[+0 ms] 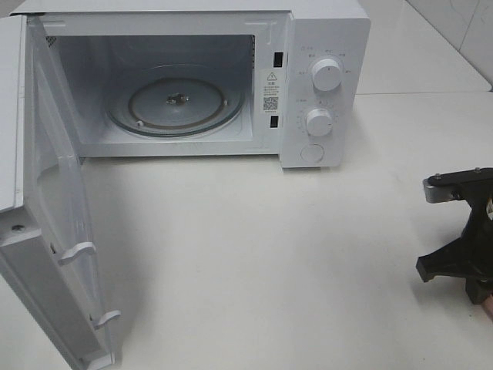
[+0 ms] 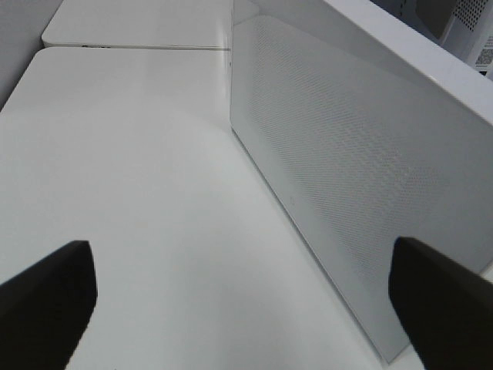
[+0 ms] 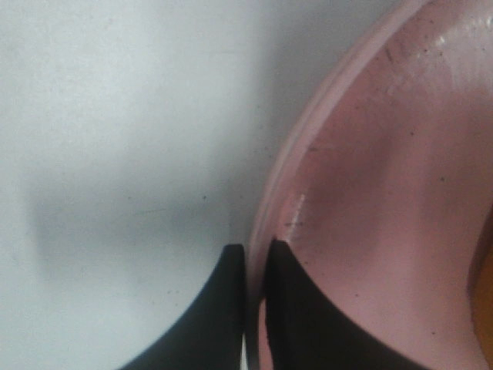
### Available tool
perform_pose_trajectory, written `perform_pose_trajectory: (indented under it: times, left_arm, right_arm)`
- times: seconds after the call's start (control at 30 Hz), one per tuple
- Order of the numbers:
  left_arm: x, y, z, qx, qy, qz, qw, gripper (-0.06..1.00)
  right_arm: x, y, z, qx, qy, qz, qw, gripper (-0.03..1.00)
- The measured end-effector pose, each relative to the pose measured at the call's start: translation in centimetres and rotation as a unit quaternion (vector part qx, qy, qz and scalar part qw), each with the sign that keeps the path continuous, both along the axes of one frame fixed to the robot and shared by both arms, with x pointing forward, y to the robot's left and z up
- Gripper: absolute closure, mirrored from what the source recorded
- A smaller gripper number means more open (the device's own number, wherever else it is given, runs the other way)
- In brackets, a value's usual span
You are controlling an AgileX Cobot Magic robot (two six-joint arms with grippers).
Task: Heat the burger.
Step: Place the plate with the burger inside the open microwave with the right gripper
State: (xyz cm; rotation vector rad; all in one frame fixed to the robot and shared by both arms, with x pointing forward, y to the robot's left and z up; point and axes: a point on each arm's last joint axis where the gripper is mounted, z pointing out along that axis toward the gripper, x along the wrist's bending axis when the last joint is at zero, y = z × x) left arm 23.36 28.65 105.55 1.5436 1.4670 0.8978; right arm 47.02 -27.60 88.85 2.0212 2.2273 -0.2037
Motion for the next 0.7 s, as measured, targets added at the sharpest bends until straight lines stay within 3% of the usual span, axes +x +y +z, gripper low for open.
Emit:
perform_pose_trajectory:
  times: [0.37,0.7]
  left_arm:
    - [0.0,0.0,0.0,0.000,0.000,0.000,1.000,-0.03]
    - [0.0,0.0,0.0,0.000,0.000,0.000,1.000,-0.03]
  right_arm:
    - [-0.1,-0.7,1.0,-0.036,-0.019,-0.033,0.999,0.96]
    - [-0.5,0.4,1.4,-0.064,-0.023,-0.020,0.997,0.97]
